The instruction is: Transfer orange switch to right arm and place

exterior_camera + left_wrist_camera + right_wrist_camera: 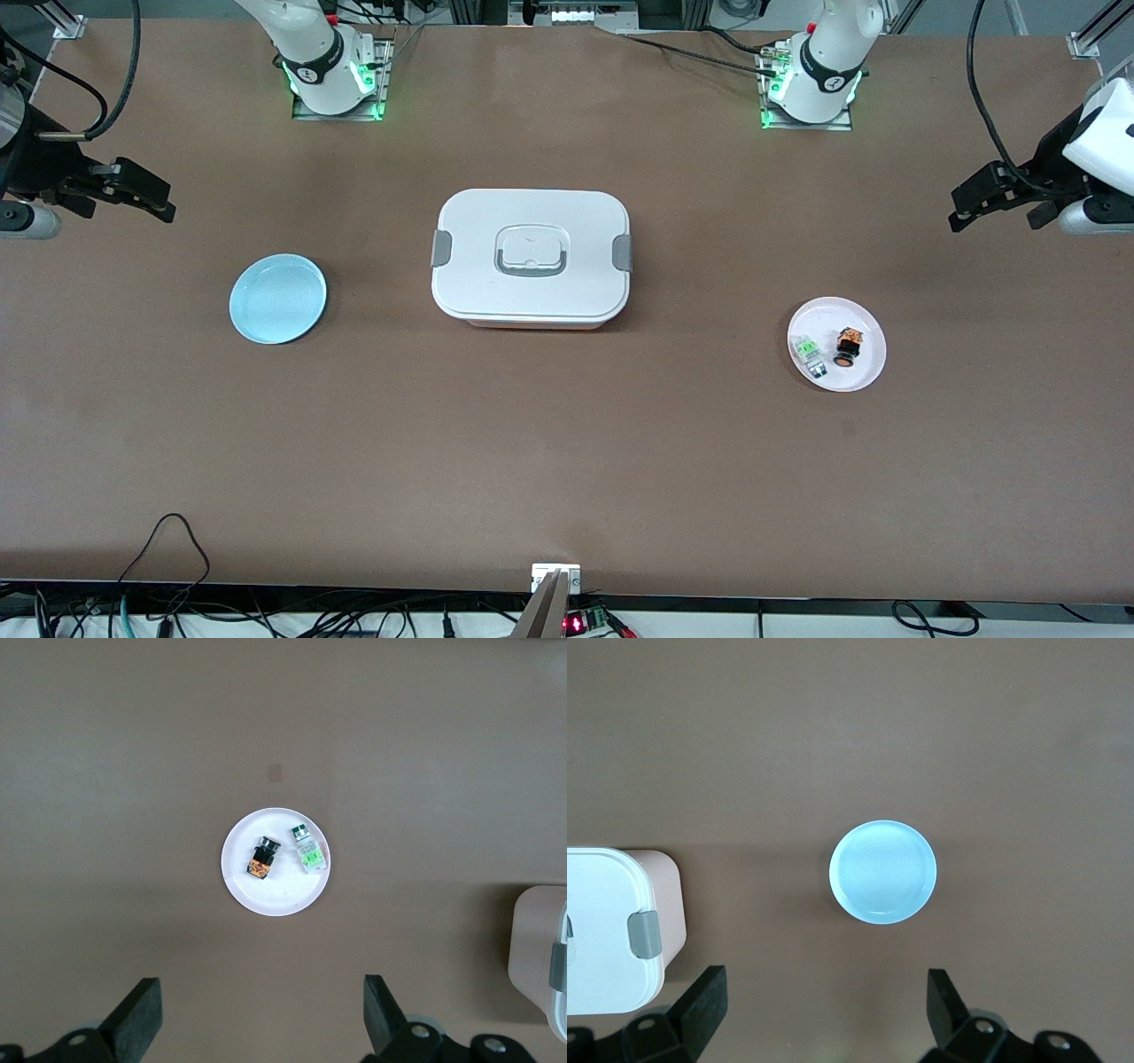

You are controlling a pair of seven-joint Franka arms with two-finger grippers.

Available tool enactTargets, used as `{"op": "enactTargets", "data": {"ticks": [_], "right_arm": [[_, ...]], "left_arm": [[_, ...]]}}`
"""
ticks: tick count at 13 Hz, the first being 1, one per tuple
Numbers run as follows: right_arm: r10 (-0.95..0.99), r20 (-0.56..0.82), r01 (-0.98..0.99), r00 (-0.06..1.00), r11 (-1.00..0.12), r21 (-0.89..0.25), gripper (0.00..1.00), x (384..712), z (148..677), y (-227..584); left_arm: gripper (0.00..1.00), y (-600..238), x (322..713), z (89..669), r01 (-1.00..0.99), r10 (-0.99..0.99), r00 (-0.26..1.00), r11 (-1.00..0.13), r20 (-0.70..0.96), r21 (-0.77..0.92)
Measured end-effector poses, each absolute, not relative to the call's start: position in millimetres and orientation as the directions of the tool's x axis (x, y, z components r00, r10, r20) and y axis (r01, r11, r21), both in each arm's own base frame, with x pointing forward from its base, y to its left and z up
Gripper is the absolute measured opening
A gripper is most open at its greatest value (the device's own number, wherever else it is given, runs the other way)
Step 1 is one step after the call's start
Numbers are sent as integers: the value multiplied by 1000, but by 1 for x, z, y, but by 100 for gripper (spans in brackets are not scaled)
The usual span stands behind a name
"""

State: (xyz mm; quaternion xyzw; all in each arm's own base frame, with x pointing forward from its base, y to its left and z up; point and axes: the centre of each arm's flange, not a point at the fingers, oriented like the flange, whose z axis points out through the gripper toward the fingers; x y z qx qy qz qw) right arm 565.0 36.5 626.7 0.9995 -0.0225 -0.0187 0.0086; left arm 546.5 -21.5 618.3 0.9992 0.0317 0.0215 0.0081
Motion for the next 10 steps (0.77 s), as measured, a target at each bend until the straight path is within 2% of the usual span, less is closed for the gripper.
{"op": "enactTargets", "data": {"ticks": [10], "right_arm": [[-45, -37, -45, 998, -999, 18, 100, 565, 627, 36]], "left_arm": [[100, -24, 546, 618, 58, 58, 997, -998, 42, 17]]}}
